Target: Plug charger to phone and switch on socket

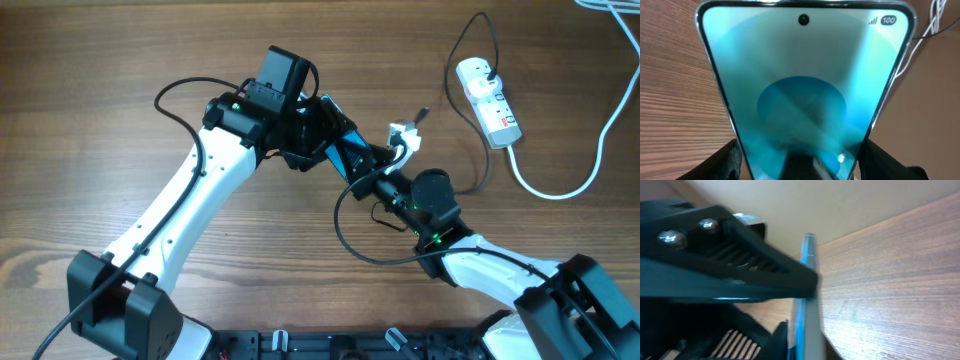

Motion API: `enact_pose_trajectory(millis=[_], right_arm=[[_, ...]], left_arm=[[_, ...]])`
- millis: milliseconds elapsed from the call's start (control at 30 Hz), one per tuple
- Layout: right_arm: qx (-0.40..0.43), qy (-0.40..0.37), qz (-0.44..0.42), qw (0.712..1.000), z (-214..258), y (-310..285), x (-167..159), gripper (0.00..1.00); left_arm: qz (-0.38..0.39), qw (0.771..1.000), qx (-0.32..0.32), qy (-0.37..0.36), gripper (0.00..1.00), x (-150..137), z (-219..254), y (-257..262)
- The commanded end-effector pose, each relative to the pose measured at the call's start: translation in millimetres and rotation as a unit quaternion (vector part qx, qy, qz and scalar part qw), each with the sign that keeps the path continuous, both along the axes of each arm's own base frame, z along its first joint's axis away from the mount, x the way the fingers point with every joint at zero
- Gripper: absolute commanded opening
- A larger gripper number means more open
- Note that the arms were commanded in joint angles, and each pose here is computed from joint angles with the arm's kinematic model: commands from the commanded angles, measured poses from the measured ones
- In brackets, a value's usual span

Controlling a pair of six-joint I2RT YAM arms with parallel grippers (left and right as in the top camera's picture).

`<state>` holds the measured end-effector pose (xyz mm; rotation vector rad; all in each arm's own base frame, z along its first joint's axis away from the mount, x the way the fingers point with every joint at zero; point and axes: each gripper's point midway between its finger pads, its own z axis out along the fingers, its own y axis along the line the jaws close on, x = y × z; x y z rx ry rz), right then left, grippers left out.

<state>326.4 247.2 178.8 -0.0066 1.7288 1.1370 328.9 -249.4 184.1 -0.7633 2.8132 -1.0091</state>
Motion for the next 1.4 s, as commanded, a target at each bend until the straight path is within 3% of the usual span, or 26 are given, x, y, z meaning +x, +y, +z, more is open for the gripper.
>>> enact_pose_trajectory(millis=[0, 267, 467, 600, 700, 800, 900, 1100, 1233, 1367], right_arm=[[0.013, -0.018, 0.025, 0.999, 13.6, 10.6, -3.3, 0.06], [0.040, -0.007, 0.034, 0.999, 18.9, 12.6, -5.6, 0.05], [0.050, 0.033, 0.020, 0.998, 8.1, 9.8, -2.4, 0.05], [0.091, 0.097, -0.010, 0.991, -2.1, 3.1, 3.5, 0.04], [0.140, 0.155, -0.020, 0.978, -7.2, 0.7, 5.1, 0.05], [0.241, 0.281, -0.034, 0.928, -20.5, -2.6, 5.3, 0.05], [0.294, 0.357, -0.033, 0.886, -28.1, -0.5, 1.4, 0.04], [0.351, 0.409, -0.026, 0.842, -24.7, 3.2, -1.5, 0.05], [0.370, 0.401, 0.019, 0.838, -5.0, 10.9, -7.0, 0.05], [0.428, 0.445, 0.045, 0.785, 9.1, 15.5, -11.7, 0.04]], left_arm=[[-0.012, 1.000, -0.013, -0.005, 0.44, -7.0, 9.8, -6.5], [-0.015, 1.000, -0.011, -0.006, 0.55, -7.1, 9.3, -5.3], [-0.008, 0.999, -0.001, -0.036, 0.87, 13.1, 10.2, 19.6], [0.017, 0.998, 0.010, -0.055, 1.00, 35.2, 10.2, 56.7], [0.041, 0.997, 0.019, -0.067, 1.00, 49.7, 10.1, 87.3], [0.045, 0.995, 0.031, -0.085, 1.00, 58.7, 10.0, 110.3], [0.036, 0.994, 0.042, -0.091, 1.00, 58.9, 8.3, 119.0], [0.048, 0.991, 0.114, -0.059, 1.00, 45.9, -9.7, 140.2], [0.053, 0.988, 0.141, -0.031, 1.00, 34.5, -17.9, 149.7], [0.051, 0.989, 0.140, -0.023, 1.00, 30.7, -19.1, 149.4]])
